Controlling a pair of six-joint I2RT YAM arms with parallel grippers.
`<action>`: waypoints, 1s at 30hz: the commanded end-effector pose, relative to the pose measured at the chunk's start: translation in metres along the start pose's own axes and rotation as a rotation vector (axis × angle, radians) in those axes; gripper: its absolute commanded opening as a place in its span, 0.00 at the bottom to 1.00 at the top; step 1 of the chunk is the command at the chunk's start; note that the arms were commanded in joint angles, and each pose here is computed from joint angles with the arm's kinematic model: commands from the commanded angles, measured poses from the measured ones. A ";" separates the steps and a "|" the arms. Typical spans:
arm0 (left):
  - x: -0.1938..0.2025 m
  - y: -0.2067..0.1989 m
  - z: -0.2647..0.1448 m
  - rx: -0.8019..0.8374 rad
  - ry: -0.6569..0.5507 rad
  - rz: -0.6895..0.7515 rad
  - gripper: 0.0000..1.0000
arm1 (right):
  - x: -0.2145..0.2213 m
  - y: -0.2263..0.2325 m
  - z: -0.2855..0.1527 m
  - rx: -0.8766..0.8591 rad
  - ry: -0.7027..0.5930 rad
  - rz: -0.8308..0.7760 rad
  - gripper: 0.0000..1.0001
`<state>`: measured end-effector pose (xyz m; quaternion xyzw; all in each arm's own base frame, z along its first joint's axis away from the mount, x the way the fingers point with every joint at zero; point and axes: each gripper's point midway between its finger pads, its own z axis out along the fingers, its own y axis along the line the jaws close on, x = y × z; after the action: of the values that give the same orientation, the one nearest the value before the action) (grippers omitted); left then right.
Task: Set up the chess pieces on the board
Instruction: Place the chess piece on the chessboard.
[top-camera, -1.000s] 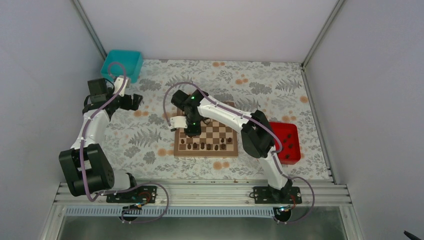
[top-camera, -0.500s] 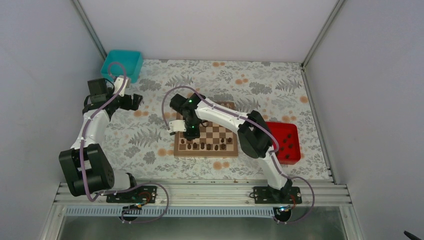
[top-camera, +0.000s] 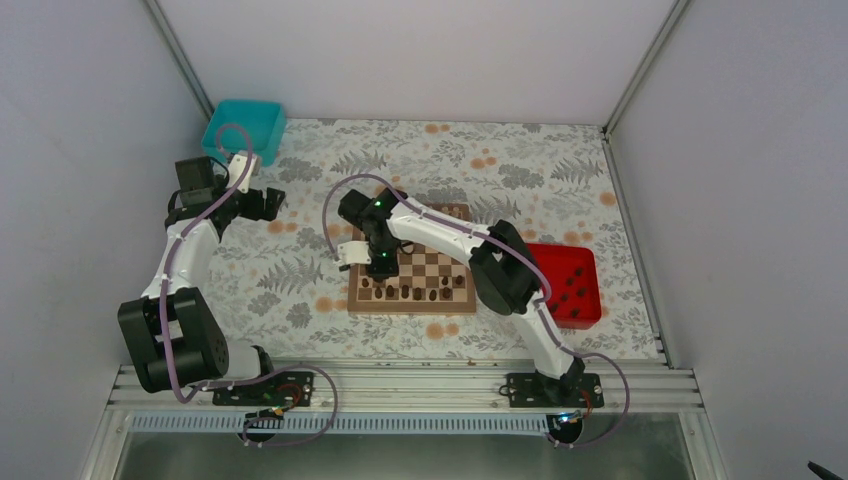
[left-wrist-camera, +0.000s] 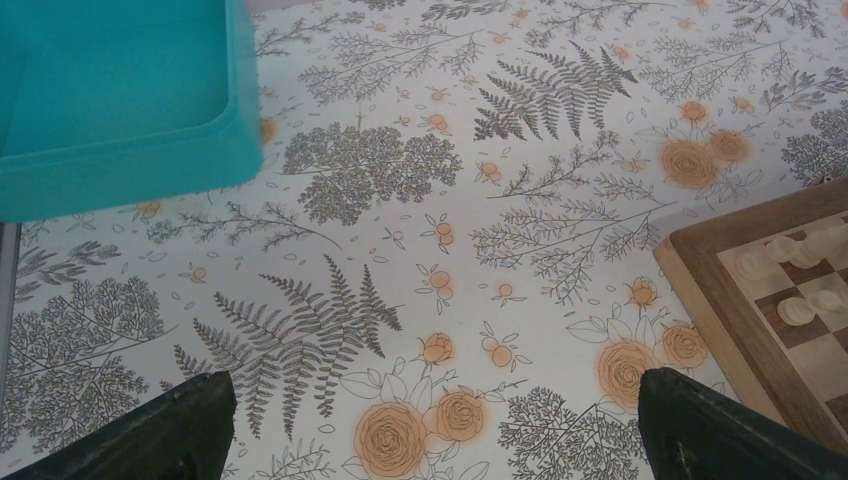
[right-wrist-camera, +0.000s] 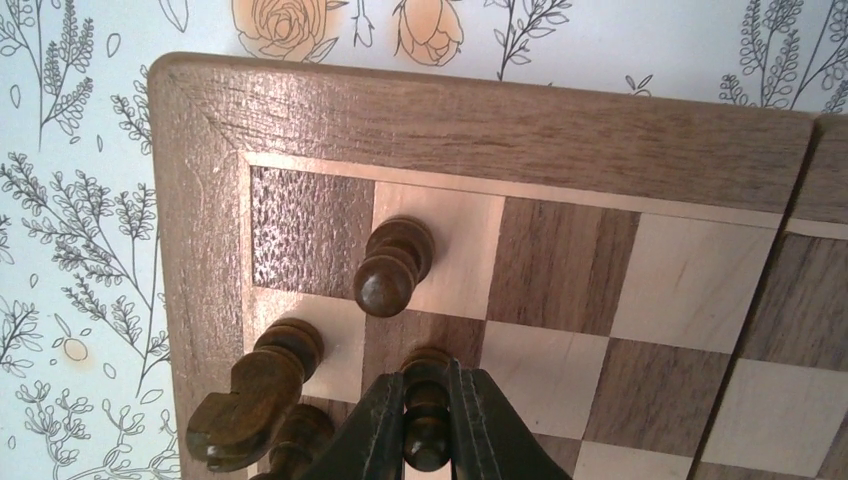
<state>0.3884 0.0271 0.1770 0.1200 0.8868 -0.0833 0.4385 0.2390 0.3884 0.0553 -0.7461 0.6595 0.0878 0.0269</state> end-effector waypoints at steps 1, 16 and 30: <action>-0.010 0.002 -0.005 -0.003 -0.030 0.015 1.00 | -0.008 -0.001 0.003 0.004 -0.005 -0.018 0.12; -0.010 0.003 -0.004 -0.003 -0.027 0.014 1.00 | -0.006 0.008 0.004 -0.035 0.001 -0.020 0.12; -0.009 0.003 -0.003 -0.007 -0.024 0.015 1.00 | -0.013 0.002 -0.008 0.006 -0.022 -0.026 0.29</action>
<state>0.3884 0.0271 0.1769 0.1200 0.8869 -0.0834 0.4383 0.2381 0.3894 0.0548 -0.7469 0.6585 0.0893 0.0229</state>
